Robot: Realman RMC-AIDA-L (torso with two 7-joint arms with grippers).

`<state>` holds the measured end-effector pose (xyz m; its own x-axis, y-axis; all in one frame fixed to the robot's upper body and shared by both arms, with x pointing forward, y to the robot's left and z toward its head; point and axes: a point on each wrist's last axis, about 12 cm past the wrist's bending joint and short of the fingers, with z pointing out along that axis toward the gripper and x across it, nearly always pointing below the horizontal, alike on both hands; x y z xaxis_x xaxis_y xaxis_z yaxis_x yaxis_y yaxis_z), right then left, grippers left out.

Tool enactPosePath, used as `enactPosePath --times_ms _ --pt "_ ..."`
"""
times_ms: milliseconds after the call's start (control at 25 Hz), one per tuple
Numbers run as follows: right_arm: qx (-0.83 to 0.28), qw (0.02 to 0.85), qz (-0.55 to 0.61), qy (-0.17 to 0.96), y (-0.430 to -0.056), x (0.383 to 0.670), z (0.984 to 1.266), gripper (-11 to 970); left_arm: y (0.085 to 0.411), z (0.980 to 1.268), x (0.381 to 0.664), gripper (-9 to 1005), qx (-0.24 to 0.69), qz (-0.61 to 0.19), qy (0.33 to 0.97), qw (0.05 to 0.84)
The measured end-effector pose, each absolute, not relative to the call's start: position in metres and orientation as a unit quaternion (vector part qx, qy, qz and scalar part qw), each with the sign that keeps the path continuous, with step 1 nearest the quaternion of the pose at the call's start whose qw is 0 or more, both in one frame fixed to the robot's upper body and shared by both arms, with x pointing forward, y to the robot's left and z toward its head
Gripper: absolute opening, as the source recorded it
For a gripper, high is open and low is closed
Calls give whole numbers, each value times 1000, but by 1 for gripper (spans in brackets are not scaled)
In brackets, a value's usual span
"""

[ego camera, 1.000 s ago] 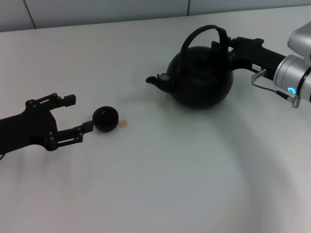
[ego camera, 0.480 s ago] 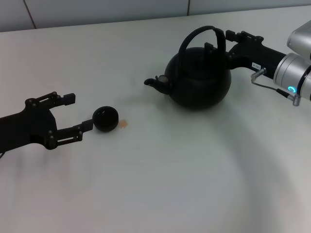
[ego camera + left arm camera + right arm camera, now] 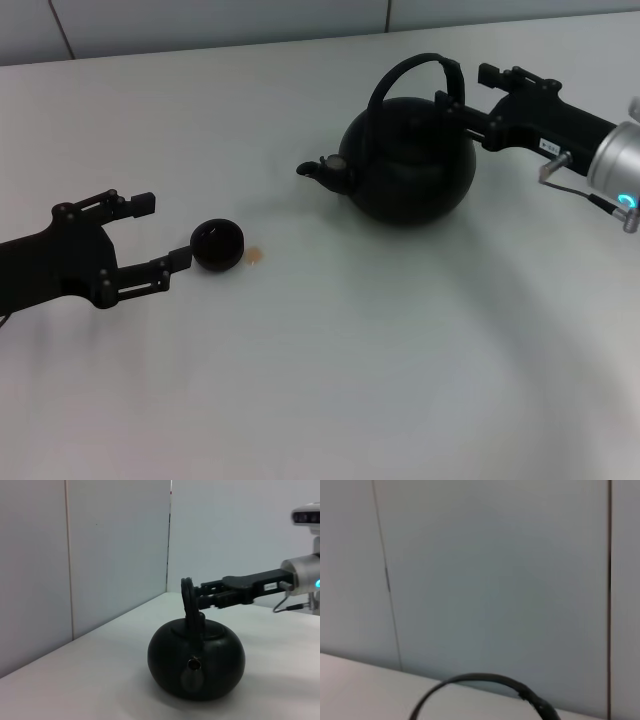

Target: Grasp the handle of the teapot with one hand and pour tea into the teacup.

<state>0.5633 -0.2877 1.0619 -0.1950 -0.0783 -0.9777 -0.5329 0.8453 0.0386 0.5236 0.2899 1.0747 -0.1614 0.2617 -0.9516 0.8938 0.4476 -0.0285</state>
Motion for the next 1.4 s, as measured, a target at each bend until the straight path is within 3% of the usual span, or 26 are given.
enactPosePath --times_ms 240,560,960,1400 --pt "-192 652 226 697 -308 538 1074 739 290 1076 522 811 419 -320 689 497" --pt "-261 662 265 651 -301 522 1082 740 290 1084 517 811 423 -346 668 504" --pt "-401 601 331 606 -273 513 1090 739 292 1097 503 811 431 -397 622 519" --pt "-446 542 356 617 -259 510 1081 739 289 1100 505 810 438 -407 614 516"
